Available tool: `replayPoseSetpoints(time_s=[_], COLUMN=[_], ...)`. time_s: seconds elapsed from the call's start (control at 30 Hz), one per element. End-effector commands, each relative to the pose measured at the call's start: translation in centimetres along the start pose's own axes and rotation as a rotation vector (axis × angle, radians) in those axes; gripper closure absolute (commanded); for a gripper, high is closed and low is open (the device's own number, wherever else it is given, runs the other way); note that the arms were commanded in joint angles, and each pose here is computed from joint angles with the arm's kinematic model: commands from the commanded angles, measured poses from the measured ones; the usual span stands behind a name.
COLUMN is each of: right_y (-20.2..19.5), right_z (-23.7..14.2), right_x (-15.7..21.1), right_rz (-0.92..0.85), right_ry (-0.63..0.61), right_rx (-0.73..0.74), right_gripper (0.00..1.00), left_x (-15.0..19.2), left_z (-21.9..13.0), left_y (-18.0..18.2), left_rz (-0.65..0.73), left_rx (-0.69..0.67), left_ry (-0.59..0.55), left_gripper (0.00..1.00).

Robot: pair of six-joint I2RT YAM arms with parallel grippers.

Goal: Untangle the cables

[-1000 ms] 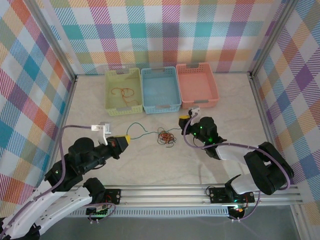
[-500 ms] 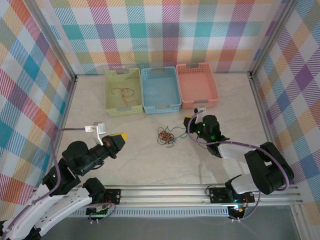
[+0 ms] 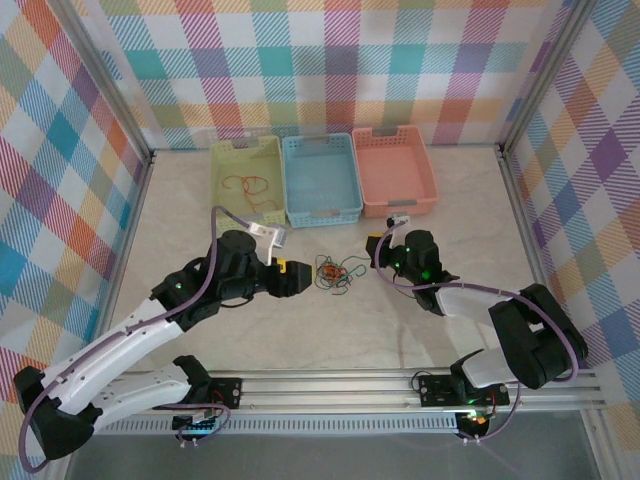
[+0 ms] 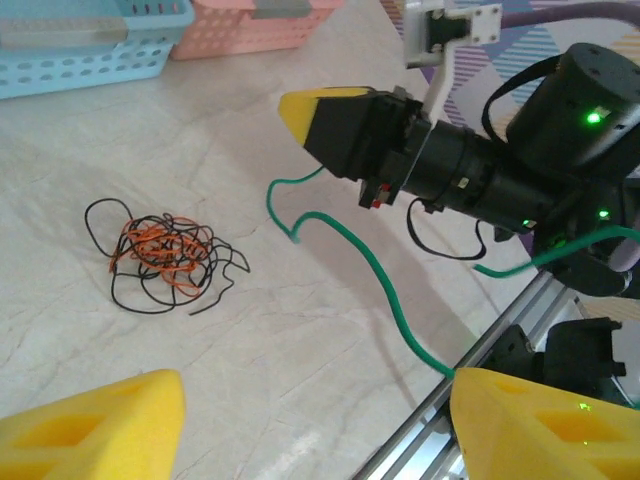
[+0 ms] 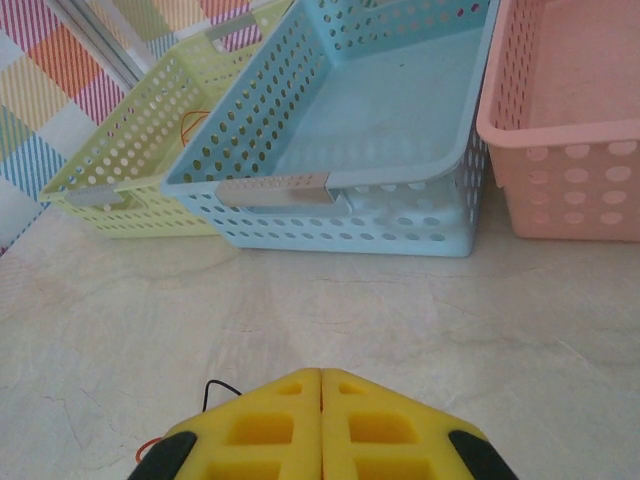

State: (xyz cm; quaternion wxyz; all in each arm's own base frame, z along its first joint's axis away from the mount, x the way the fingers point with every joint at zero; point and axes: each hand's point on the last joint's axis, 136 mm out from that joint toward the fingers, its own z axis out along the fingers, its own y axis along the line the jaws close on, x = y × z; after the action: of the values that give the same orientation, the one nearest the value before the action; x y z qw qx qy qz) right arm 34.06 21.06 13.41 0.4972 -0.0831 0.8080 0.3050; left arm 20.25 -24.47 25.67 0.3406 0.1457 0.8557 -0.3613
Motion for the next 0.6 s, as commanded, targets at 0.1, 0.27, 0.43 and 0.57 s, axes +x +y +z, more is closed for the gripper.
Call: replayPoseSetpoints(time_s=[0.1, 0.27, 0.43, 0.57], right_y=[0.8, 0.8, 1.0, 1.0], right_z=[0.3, 0.2, 0.2, 0.1], right_x=[-0.6, -0.7, -0.7, -0.7], right_rz=[-0.009, -0.011, -0.015, -0.019], right_ry=[-0.006, -0.013, -0.013, -0.016], right_rx=[-0.032, -0.032, -0.041, -0.044], right_gripper=[1.00, 1.00, 1.00, 1.00], left_x=[-1.0, 0.9, 1.8, 1.2], left_z=[-2.5, -0.5, 3.0, 3.9], left_y=[-3.0, -1.2, -0.4, -0.8], left_rz=[0.010, -0.246, -0.487, -0.562], left_rx=[0.132, 0.083, 0.159, 0.208], left_ry=[-0.041, 0.020, -0.016, -0.042], left_gripper=[0.17, 0.17, 0.16, 0.16])
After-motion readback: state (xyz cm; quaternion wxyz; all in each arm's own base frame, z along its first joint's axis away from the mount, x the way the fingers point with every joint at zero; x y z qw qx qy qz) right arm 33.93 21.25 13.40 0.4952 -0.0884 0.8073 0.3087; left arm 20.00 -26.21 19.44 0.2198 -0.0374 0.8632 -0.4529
